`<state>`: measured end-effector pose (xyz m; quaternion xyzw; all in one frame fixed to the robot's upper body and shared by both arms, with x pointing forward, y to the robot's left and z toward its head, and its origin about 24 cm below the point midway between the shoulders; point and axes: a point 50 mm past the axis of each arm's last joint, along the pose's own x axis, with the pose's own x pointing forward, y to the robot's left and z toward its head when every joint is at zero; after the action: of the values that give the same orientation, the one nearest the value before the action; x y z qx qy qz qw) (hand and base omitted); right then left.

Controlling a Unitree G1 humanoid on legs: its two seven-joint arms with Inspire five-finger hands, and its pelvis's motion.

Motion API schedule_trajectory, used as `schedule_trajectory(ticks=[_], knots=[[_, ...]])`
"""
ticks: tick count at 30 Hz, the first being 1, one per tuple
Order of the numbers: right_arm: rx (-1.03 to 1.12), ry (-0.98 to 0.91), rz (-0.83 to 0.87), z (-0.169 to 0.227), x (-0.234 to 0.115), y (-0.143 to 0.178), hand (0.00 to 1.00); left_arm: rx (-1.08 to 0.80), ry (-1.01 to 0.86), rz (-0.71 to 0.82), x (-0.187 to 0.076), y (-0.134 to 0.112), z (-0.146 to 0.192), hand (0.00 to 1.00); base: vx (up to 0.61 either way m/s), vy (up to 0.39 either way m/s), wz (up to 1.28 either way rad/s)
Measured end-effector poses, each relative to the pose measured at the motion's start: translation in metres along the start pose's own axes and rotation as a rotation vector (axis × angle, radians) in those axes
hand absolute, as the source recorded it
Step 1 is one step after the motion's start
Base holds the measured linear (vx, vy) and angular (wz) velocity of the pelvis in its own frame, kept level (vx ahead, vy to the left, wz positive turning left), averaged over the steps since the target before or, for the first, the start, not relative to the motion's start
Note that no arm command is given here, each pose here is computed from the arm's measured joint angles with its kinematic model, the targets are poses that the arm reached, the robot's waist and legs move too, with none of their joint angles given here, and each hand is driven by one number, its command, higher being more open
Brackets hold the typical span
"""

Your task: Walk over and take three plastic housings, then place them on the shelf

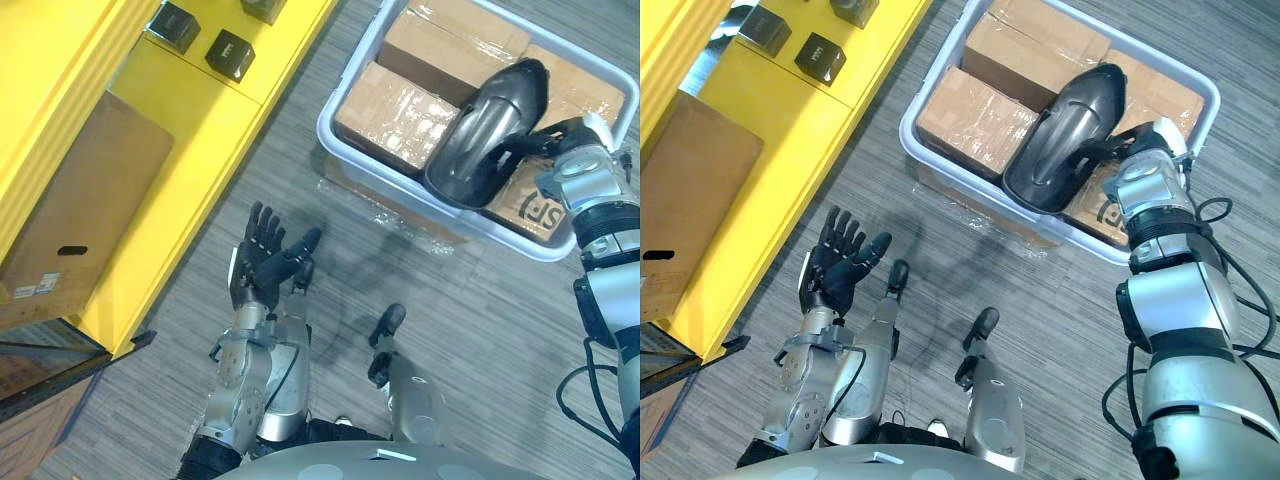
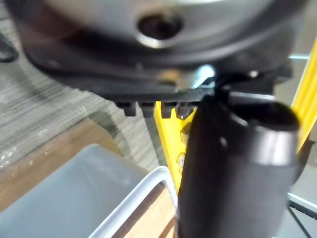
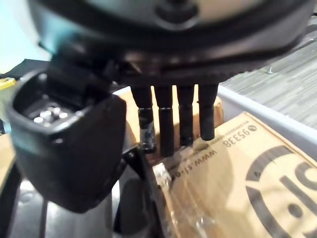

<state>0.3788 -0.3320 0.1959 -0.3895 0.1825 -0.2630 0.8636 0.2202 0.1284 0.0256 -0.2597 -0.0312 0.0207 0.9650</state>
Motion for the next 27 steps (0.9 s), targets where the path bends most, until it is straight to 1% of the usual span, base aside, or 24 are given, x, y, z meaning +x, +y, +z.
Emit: schedule_trajectory(ticks=[3,5,8,10,14,19,21,24,27], knots=[[-0.014,0.010,-0.015,-0.005,0.001,0.000,0.00,-0.018,0.012,0.017,0.000,0.002,-0.002,1.00,0.04,-0.044,-0.02],[-0.020,0.037,0.013,-0.014,0.001,0.007,0.00,-0.021,0.020,0.028,-0.001,0.003,-0.004,1.00,0.05,-0.046,0.01],[-0.010,0.088,0.068,-0.033,-0.001,0.034,0.00,-0.023,0.026,0.029,-0.001,0.002,-0.005,1.00,0.03,-0.022,0.02],[0.016,0.060,0.051,-0.030,-0.001,0.033,0.00,-0.024,0.028,0.030,-0.001,0.001,-0.006,1.00,0.00,0.000,0.00],[0.019,0.016,-0.037,-0.035,-0.002,0.036,0.00,-0.027,0.040,0.023,-0.003,-0.001,-0.009,1.00,-0.04,-0.022,0.02],[0.041,-0.072,-0.147,-0.025,-0.003,0.031,0.00,-0.023,0.038,0.024,-0.004,0.000,-0.009,1.00,-0.01,-0.019,0.01],[0.057,-0.135,-0.196,-0.015,-0.005,0.028,0.00,-0.018,0.024,0.024,-0.004,0.000,-0.007,1.00,0.01,-0.020,-0.01],[0.098,-0.273,-0.289,0.007,-0.012,0.021,0.00,-0.016,-0.018,0.019,-0.004,0.000,-0.001,1.00,0.01,-0.043,-0.02],[0.157,-0.424,-0.401,0.032,-0.023,0.010,0.00,0.084,-0.092,0.006,-0.003,-0.002,0.013,1.00,0.00,-0.034,-0.04]])
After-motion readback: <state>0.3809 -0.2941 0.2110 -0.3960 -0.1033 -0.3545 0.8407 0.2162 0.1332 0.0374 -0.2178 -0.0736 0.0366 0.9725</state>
